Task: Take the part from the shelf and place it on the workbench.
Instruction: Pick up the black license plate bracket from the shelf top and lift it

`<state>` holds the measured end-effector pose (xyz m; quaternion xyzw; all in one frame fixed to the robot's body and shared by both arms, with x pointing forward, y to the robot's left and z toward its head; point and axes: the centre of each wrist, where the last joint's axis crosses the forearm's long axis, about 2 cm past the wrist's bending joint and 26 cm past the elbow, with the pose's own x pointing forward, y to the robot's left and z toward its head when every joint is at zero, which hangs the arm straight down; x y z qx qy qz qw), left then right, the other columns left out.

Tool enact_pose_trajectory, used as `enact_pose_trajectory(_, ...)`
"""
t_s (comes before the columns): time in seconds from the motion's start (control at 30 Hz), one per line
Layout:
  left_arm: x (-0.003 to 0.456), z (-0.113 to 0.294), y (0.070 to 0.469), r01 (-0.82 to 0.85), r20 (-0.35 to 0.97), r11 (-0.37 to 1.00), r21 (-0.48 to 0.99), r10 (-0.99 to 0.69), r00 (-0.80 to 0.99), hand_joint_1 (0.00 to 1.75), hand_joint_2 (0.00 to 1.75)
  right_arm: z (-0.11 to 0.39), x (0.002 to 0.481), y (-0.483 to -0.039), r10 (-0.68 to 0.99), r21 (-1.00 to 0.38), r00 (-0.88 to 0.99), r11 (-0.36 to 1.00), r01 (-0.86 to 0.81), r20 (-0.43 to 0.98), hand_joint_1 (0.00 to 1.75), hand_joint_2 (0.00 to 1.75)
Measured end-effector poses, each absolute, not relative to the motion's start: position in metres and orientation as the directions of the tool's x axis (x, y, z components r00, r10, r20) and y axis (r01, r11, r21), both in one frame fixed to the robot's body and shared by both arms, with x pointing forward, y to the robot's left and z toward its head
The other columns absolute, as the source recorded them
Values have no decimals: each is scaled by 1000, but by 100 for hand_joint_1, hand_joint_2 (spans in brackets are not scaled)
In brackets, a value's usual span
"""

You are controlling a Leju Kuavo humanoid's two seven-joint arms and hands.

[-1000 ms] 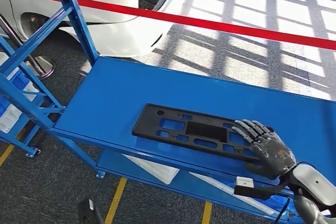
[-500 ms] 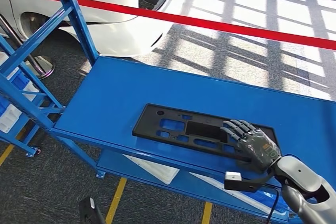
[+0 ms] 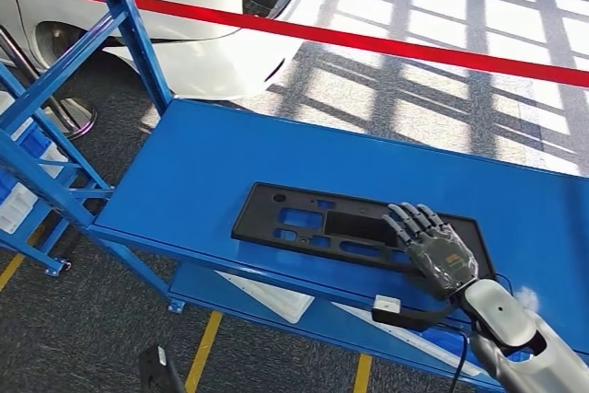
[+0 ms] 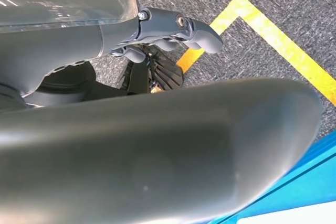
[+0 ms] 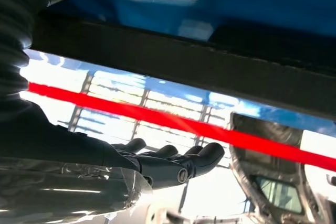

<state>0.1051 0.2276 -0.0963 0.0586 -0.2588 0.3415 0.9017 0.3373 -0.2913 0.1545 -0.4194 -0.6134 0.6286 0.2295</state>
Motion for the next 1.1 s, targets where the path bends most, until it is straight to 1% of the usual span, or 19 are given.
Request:
enact_pose_trajectory(0.37, 104, -96, 227, -646, 506, 760, -68, 585, 634, 0, 0, 146, 335, -280, 796, -904, -452, -270, 332, -404, 0, 175)
enact_pose_trajectory(0.73, 104, -97, 227, -646, 504, 760, -68, 585, 635, 0, 0, 141, 335, -278, 802, -908, -444, -276, 317, -399, 2, 175)
enact_pose_trajectory(0.77, 104, -97, 227, -646, 504, 760, -68, 585, 635, 0, 0, 140, 336, -278, 804, -910, -446, -273, 311, -394, 9, 175)
enact_pose_trajectory(0.87, 104, -97, 227, -646, 511, 760, -70, 583, 632, 0, 0, 140, 337, -280, 814, -922, -449, -260, 286, -369, 138, 175)
enact_pose_trajectory(0.9, 104, -97, 227, -646, 516, 760, -72, 582, 628, 0, 0, 139, 337, -281, 820, -927, -448, -255, 275, -358, 175, 175)
enact_pose_trajectory(1.0, 104, -96, 227, -644, 528, 761, -79, 580, 620, 0, 0, 137, 337, -285, 833, -938, -442, -244, 244, -332, 175, 175)
enact_pose_trajectory(1.1, 104, -97, 226, -644, 524, 761, -80, 582, 622, 0, 0, 135, 336, -288, 838, -938, -431, -253, 236, -334, 175, 175)
